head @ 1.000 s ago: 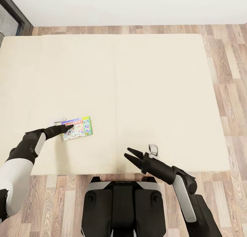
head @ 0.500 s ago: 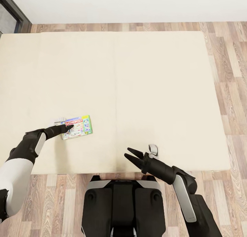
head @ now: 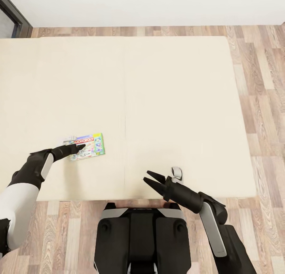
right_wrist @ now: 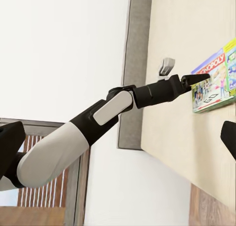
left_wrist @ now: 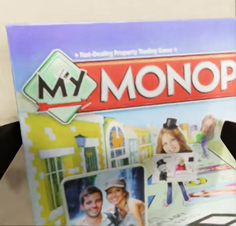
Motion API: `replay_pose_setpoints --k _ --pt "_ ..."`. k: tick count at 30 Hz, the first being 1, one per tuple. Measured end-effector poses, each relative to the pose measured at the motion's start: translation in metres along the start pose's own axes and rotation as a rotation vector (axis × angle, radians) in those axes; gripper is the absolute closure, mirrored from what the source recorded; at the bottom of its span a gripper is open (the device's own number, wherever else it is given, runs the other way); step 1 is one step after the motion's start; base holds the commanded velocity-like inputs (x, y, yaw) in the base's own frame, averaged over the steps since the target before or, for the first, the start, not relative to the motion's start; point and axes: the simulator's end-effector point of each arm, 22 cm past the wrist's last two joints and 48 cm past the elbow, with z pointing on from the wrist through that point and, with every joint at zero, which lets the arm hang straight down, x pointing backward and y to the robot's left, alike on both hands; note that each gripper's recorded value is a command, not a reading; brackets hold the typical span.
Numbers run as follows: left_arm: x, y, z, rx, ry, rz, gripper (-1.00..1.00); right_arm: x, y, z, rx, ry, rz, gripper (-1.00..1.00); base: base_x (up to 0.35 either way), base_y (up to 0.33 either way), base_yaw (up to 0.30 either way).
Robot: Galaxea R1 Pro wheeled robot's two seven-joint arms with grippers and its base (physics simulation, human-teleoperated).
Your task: Put all the toys in the child's room - the three board games (two on the bed and one on the table), the two jigsaw puzzles on the table, and the tennis ball on the table - inside the toy box on the table in the child's room.
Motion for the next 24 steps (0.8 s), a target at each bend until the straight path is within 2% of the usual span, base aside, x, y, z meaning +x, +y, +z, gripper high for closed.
replay_pose_setpoints --k 24 --pt "0.0008 -0.0020 0.0008 0.001 0.001 0.002 -1.00 0.0000 0.0008 0.0000 -0.003 0.000 0.000 -1.00 0.000 -0.299 0.000"
